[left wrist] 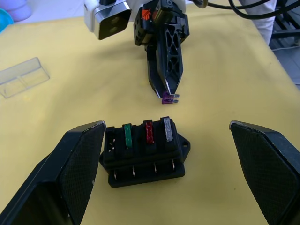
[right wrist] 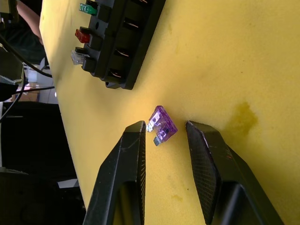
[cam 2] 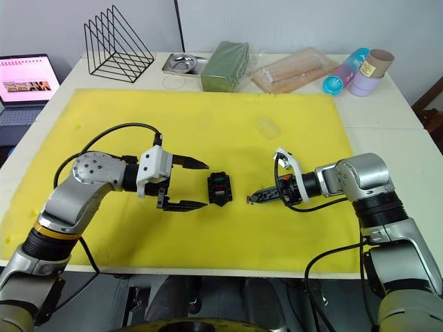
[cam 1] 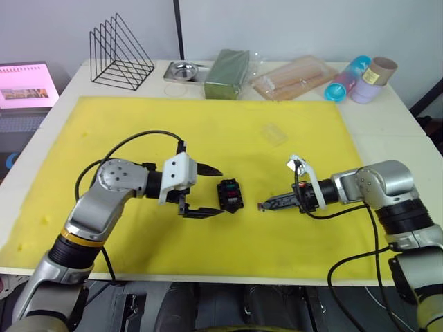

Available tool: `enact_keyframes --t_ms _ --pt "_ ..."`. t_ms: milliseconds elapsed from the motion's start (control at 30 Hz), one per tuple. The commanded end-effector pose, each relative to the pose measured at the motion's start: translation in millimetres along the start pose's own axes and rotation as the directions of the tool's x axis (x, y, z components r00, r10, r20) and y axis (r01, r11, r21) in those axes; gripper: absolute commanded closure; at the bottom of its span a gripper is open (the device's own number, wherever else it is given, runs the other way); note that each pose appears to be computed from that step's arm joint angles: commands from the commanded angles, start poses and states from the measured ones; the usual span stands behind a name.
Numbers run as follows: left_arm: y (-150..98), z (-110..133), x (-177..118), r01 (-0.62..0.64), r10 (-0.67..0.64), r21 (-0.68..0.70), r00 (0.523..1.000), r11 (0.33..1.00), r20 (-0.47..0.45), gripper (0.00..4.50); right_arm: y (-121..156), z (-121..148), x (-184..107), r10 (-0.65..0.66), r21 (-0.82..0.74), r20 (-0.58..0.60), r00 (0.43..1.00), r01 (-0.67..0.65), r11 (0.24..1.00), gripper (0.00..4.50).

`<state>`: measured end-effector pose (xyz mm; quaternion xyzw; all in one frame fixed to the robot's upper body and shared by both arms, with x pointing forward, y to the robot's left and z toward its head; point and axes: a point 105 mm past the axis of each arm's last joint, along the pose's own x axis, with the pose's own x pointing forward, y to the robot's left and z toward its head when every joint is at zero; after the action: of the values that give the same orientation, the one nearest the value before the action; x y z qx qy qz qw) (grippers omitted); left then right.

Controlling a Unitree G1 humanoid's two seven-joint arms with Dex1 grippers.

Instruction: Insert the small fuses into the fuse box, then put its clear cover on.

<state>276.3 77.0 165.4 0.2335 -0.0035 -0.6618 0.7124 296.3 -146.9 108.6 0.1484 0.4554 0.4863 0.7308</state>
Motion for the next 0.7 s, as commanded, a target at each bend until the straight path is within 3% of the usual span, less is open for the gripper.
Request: enact_keyframes --t_ms 33,400,600,700 --pt "1.2 9.9 0.9 0.002 -0.003 0.051 1.000 0.999 0.014 0.00 1.5 3.8 -1.9 0.000 -0.006 0.009 1.000 0.000 1.000 3.11" --pt "2.2 11.3 2.9 0.007 -0.008 0.065 1.000 0.998 0.004 0.00 -0.8 4.4 -3.7 -0.003 0.015 0.025 1.000 0.003 1.000 3.11" --pt "2.4 11.1 2.4 0.007 -0.007 0.061 1.000 0.998 0.004 0.00 -0.5 4.6 -4.8 0.000 0.019 0.029 1.000 -0.001 1.000 4.48" --pt "2.8 10.6 2.2 0.005 -0.005 0.059 1.000 0.998 0.003 0.00 0.8 4.3 -5.4 0.005 0.015 0.026 1.000 -0.005 1.000 4.48"
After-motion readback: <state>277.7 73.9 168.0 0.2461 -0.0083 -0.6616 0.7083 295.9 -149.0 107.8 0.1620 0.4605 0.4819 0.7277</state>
